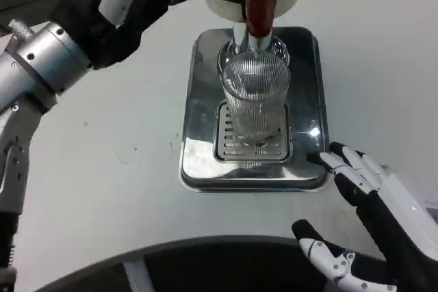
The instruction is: Grasp the cup under the faucet to collect the drink, then remove the cup.
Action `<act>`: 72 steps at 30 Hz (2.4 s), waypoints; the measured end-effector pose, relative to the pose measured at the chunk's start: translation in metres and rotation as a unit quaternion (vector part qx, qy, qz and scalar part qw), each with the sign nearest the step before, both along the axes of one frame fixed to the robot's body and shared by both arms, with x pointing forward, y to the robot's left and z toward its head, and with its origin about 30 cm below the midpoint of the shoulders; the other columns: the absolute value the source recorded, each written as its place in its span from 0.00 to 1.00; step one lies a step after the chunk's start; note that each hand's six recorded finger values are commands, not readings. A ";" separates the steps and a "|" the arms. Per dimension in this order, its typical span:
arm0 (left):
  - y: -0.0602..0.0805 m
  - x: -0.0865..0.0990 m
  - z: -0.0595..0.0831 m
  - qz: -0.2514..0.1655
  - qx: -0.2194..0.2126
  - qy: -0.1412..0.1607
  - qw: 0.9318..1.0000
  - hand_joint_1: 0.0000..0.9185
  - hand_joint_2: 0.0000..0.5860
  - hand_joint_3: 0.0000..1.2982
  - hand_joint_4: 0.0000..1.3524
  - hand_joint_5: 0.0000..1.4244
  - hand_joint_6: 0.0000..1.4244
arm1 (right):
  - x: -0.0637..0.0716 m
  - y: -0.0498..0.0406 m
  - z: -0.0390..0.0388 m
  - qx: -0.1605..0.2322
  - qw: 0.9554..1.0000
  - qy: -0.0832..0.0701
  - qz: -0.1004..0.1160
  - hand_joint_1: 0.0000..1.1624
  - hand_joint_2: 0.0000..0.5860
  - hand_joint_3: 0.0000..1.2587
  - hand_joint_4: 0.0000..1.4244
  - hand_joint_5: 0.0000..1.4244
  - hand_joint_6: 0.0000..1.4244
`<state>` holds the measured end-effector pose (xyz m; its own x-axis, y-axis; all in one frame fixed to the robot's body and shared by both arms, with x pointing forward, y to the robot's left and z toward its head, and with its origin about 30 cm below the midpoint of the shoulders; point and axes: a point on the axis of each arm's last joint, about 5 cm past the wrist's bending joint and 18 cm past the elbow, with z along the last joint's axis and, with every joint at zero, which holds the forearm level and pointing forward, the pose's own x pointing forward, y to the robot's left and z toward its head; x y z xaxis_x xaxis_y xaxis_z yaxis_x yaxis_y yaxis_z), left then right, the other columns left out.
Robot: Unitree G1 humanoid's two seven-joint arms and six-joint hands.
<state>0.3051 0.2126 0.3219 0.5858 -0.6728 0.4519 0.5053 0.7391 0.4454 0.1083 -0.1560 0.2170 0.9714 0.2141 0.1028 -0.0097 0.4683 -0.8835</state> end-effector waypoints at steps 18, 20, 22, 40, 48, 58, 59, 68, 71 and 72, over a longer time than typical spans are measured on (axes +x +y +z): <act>-0.036 0.030 -0.004 -0.027 0.035 0.057 0.997 0.00 0.16 0.11 0.08 0.17 0.14 | -0.007 -0.0051 0.0010 0.001 1.000 0.003 -0.012 0.32 0.71 0.09 0.00 0.00 0.00; -0.037 0.031 -0.005 -0.030 0.041 0.059 0.997 0.00 0.16 0.11 0.08 0.17 0.14 | -0.007 -0.0052 0.0007 0.002 1.000 0.004 -0.012 0.32 0.71 0.09 0.00 0.00 0.00; -0.038 0.032 -0.006 -0.032 0.054 0.059 0.996 0.00 0.15 0.11 0.08 0.17 0.14 | -0.007 -0.0052 0.0004 0.002 1.000 0.006 -0.013 0.32 0.71 0.09 0.00 0.00 0.00; -0.038 0.034 0.001 -0.010 0.158 -0.017 0.987 0.00 0.10 0.12 0.07 0.14 0.04 | -0.005 -0.0036 0.0019 0.005 1.000 -0.002 -0.006 0.32 0.71 0.09 0.00 0.00 0.00; -0.041 0.034 -0.001 -0.005 0.186 -0.047 0.981 0.00 0.11 0.12 0.07 0.13 0.03 | -0.005 -0.0052 0.0017 0.014 1.000 0.000 -0.007 0.32 0.71 0.09 0.00 0.00 0.00; -0.044 0.037 -0.002 0.002 0.206 -0.072 0.976 0.00 0.11 0.11 0.05 0.11 0.03 | -0.005 -0.0056 0.0015 0.029 1.000 0.003 -0.006 0.32 0.71 0.06 0.00 0.00 0.00; -0.044 0.037 -0.002 0.002 0.207 -0.072 0.976 0.00 0.11 0.11 0.05 0.11 0.03 | -0.004 -0.0056 0.0016 0.032 0.999 0.003 -0.006 0.32 0.71 0.06 0.00 0.00 0.00; -0.046 0.037 -0.003 0.008 0.225 -0.084 0.971 0.00 0.11 0.11 0.03 0.09 0.02 | -0.001 -0.0069 0.0018 0.098 0.995 0.000 0.011 0.32 0.70 0.01 0.00 0.00 0.00; -0.046 0.037 -0.003 0.008 0.229 -0.089 0.969 0.00 0.11 0.11 0.03 0.09 0.02 | 0.002 -0.0078 0.0003 0.124 0.992 0.003 0.017 0.32 0.69 0.01 0.00 0.00 0.00; -0.046 0.037 -0.004 0.008 0.230 -0.089 0.969 0.00 0.11 0.11 0.03 0.09 0.02 | 0.003 -0.0081 -0.0005 0.130 0.991 0.004 0.019 0.32 0.69 0.01 0.00 0.00 0.00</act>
